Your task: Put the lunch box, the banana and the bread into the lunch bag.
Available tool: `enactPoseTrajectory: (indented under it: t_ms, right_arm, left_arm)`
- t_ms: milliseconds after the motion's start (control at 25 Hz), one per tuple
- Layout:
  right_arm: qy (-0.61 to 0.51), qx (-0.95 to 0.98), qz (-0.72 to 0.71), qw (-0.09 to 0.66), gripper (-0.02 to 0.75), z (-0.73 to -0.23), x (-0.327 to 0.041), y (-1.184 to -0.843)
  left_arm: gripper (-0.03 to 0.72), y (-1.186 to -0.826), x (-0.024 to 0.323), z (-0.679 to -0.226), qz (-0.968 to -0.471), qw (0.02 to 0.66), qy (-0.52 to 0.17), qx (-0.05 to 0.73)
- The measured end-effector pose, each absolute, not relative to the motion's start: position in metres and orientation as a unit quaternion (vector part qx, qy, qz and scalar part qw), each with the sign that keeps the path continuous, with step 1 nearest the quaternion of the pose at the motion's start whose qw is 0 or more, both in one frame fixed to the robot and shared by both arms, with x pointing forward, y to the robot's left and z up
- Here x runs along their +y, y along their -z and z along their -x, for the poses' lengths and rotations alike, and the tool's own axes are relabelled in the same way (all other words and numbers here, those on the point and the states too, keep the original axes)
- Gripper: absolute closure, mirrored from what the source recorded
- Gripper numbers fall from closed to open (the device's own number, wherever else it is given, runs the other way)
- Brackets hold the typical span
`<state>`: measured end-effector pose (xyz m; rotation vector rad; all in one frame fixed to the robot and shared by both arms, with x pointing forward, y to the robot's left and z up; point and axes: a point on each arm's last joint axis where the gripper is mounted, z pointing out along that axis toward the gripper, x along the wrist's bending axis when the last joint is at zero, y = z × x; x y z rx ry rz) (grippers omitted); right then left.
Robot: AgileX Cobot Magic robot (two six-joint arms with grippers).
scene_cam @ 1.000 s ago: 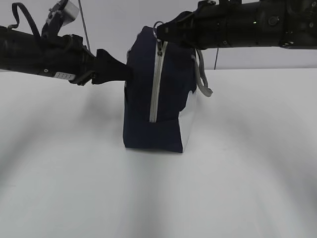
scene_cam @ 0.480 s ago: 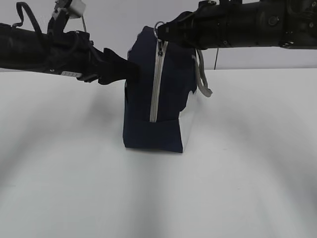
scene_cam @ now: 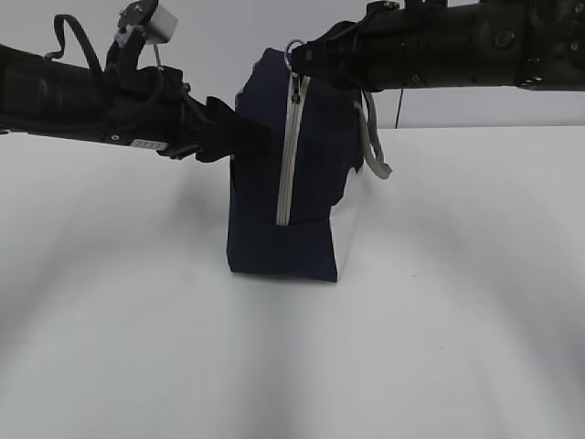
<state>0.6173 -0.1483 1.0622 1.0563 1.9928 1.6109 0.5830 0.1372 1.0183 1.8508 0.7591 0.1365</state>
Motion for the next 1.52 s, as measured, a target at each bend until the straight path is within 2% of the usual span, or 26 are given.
enactPoseTrajectory:
  t_ms: [240, 480, 720, 800, 880, 920, 1520]
  right_arm:
    - [-0.571, 0.707, -0.375, 0.184, 0.754, -0.617, -0.148, -1.062]
    - [-0.571, 0.706, -0.375, 0.184, 0.754, -0.617, -0.148, -1.062]
    - [-0.572, 0.705, -0.379, 0.181, 0.754, -0.617, -0.148, -1.062]
    - [-0.573, 0.704, -0.38, 0.18, 0.754, -0.617, -0.148, -1.062]
    - [-0.573, 0.703, -0.382, 0.178, 0.754, -0.617, -0.148, -1.062]
    - [-0.573, 0.702, -0.383, 0.177, 0.754, -0.617, -0.148, -1.062]
    - [-0.583, 0.701, -0.366, 0.187, 0.754, -0.608, -0.15, -1.08]
  left_arm:
    - [0.307, -1.019, 0.137, -0.583, -0.777, 0.54, -0.054, 0.318]
    - [0.449, -1.019, 0.137, -0.582, -0.776, 0.542, -0.052, 0.318]
    - [0.498, -1.019, 0.137, -0.582, -0.776, 0.542, -0.052, 0.318]
    - [0.56, -1.019, 0.137, -0.582, -0.776, 0.542, -0.052, 0.318]
    - [0.655, -1.019, 0.137, -0.582, -0.776, 0.542, -0.052, 0.318]
    - [0.676, -1.019, 0.137, -0.582, -0.776, 0.542, -0.052, 0.318]
    - [0.686, -1.02, 0.136, -0.583, -0.771, 0.547, -0.051, 0.323]
